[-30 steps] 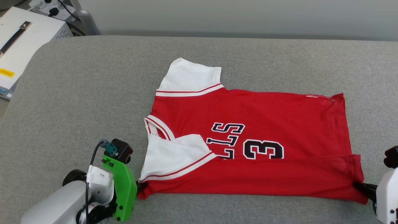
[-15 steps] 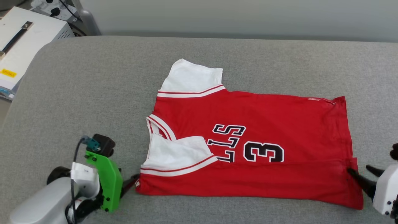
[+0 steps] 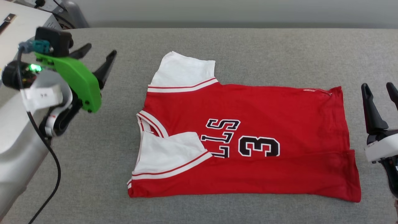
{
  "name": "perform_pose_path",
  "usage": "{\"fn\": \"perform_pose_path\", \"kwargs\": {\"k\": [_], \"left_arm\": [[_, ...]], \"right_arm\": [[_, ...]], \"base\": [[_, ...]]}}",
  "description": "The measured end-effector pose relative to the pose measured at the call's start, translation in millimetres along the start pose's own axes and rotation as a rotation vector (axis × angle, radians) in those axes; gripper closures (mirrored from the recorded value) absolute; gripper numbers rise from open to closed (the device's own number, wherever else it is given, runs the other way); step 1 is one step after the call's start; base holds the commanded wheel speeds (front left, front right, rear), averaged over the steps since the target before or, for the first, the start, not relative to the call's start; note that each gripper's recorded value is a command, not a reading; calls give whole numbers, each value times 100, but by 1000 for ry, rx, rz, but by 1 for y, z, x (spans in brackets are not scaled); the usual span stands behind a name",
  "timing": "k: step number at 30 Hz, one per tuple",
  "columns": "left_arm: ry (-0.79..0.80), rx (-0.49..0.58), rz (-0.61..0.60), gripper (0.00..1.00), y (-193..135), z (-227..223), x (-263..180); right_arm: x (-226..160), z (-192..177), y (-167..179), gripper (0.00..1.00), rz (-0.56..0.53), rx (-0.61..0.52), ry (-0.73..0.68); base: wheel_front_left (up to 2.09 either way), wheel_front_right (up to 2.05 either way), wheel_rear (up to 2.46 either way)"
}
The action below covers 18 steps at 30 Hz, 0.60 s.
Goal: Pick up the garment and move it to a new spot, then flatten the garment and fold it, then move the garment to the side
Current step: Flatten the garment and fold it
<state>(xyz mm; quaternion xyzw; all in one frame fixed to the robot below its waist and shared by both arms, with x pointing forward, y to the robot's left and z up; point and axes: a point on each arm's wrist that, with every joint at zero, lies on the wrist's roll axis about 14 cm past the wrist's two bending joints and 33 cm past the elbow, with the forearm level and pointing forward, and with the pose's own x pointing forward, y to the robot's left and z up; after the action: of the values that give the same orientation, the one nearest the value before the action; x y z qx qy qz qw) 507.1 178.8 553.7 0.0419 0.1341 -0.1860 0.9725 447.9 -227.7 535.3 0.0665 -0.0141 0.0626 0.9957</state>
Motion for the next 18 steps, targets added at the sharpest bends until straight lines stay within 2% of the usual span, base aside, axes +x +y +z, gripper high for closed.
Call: {"fn": "perform_pose_path", "kwargs": {"k": [6, 9, 10, 11, 18], "left_arm": [[-69, 26, -15, 0, 5, 40, 55], [-20, 39, -42, 0, 3, 44, 86], [107, 45, -83, 0, -5, 26, 115], [163, 48, -96, 0, -7, 17, 125], [511, 61, -175, 0, -25, -46, 165]], "right_arm": [[15, -6, 8, 0, -1, 6, -64], [23, -19, 11, 0, 6, 2, -47], [30, -32, 10, 0, 11, -3, -20], [32, -37, 9, 0, 11, -4, -8], [39, -64, -4, 0, -2, -23, 55]], "base": [[0, 0, 0], [0, 0, 0], [0, 0, 0], [0, 0, 0], [0, 0, 0]]}}
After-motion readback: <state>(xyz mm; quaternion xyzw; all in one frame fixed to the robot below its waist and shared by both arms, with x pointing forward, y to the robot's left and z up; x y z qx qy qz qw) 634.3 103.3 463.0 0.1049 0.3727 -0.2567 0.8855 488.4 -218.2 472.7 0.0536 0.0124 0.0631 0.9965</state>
